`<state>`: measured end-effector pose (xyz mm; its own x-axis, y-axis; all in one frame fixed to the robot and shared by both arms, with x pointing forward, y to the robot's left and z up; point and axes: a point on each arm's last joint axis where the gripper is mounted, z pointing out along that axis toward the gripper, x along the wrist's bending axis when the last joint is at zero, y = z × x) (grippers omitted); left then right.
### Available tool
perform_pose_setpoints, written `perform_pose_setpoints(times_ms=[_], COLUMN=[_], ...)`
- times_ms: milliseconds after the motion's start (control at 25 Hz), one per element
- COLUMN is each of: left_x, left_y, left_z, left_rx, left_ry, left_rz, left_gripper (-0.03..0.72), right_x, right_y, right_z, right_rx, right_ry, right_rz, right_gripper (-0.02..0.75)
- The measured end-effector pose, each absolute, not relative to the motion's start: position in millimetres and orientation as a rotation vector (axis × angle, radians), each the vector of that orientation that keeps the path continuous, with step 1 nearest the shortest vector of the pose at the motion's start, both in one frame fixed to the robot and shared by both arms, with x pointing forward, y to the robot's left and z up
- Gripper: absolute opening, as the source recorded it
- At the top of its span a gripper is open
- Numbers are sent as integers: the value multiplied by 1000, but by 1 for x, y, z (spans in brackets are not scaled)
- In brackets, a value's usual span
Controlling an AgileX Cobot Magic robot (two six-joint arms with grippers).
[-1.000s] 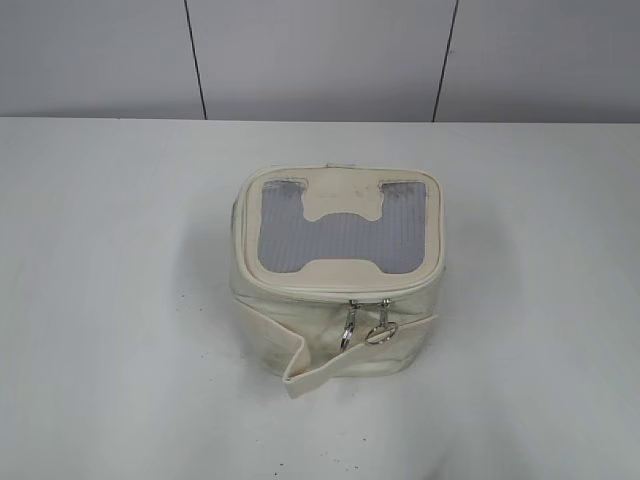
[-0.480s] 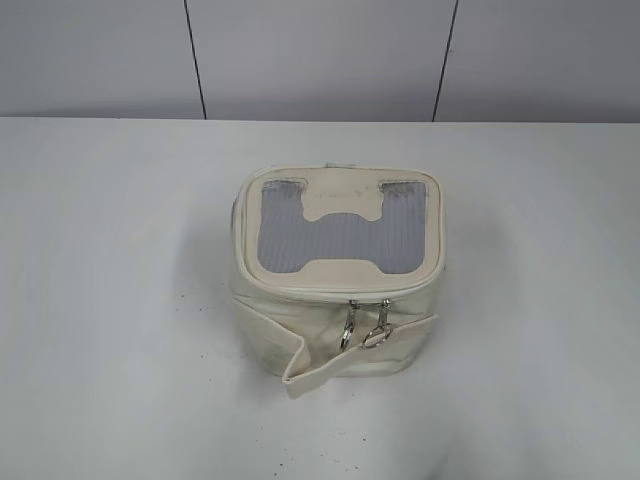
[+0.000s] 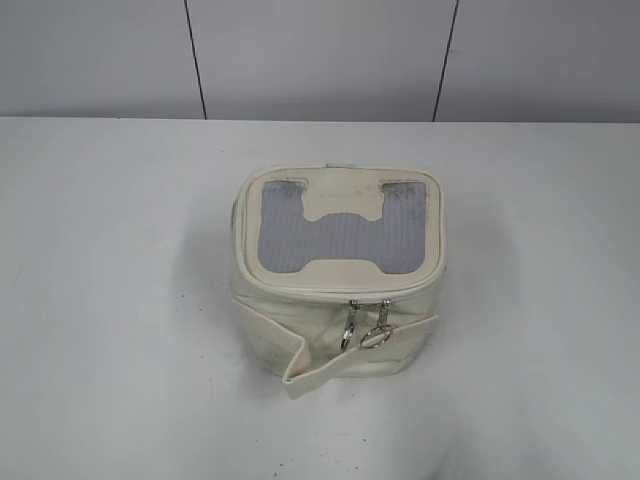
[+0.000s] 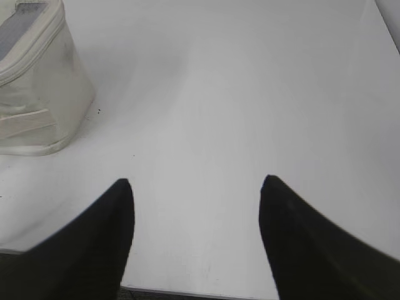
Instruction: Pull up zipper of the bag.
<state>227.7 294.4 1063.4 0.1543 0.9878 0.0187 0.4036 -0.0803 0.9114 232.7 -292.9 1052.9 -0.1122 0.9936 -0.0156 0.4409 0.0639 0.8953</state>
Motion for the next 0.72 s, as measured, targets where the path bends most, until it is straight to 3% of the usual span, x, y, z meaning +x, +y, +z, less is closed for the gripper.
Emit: perform_pose_setpoints(times_ms=[720], left_x=[228], left_y=[294], left_z=[1063], left_rx=[1617], left_ry=[1367], left_rz=[905], left_gripper=[360], right_x=[233], right_y=[-293], right_z=[1053], right_rx=[1456], right_ry=[1644], right_rz=[1004], right_gripper=[495])
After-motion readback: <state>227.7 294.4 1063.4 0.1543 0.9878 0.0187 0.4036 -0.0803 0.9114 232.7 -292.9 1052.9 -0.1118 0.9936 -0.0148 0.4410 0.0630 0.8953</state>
